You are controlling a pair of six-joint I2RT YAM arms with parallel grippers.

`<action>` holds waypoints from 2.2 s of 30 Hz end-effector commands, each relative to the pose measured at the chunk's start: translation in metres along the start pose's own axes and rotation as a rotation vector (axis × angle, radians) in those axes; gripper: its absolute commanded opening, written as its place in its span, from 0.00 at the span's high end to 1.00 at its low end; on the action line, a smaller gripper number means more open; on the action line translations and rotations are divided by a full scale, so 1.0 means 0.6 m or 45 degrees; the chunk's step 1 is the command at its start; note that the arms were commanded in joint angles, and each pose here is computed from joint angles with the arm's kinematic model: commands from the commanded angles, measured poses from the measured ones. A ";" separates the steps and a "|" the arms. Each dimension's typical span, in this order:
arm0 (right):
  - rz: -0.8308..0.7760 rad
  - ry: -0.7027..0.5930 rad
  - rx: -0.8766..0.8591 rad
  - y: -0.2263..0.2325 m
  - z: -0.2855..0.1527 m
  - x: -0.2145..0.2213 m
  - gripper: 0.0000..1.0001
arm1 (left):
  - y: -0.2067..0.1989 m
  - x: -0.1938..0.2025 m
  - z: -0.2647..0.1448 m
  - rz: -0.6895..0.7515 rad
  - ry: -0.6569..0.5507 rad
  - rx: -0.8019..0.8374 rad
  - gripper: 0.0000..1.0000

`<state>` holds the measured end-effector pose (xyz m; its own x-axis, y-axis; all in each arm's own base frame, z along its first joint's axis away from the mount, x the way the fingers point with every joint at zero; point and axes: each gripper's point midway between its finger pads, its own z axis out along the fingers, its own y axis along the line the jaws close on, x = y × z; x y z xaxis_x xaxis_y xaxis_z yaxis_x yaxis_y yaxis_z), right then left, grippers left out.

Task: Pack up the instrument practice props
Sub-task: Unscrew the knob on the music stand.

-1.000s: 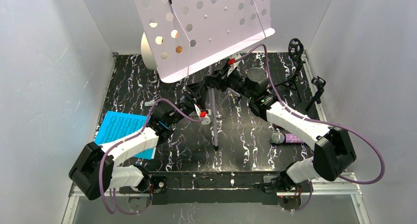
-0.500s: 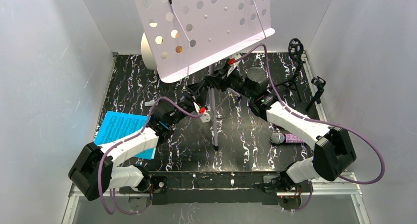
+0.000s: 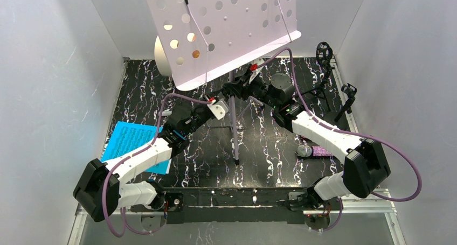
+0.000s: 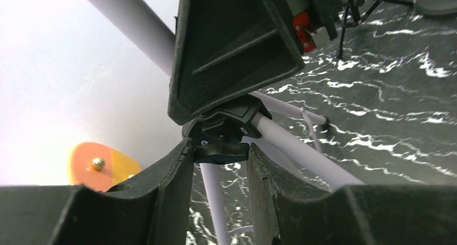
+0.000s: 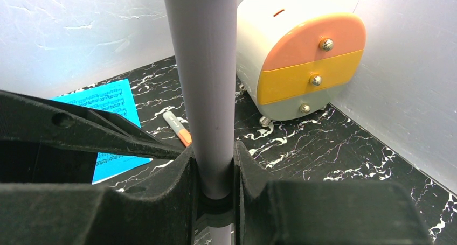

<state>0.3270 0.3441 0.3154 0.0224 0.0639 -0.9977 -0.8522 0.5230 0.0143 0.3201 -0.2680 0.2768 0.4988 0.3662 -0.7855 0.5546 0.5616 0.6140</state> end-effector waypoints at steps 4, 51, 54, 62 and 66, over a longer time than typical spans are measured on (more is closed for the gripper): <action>0.068 0.066 -0.015 0.004 0.004 0.014 0.99 | -0.011 0.020 -0.008 -0.701 0.137 -0.125 1.00; 0.089 0.085 -0.057 0.013 0.007 0.018 0.99 | 0.030 -0.046 -0.037 0.010 -0.093 0.013 0.34; 0.089 0.081 -0.061 0.014 0.006 0.015 0.99 | 0.041 -0.047 -0.025 0.091 -0.109 -0.014 0.36; 0.093 0.083 -0.075 0.018 0.008 0.017 0.99 | 0.040 -0.044 -0.005 0.207 -0.115 0.013 0.56; 0.093 0.082 -0.074 0.017 0.007 0.016 0.99 | 0.040 -0.040 0.001 0.223 -0.106 0.016 0.62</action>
<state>0.3255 0.3462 0.3152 0.0081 0.0495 -0.9987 -0.8652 0.5011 0.0178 0.3193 -0.2596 0.2794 0.5659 0.4130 -0.7136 0.5297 0.4811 0.6985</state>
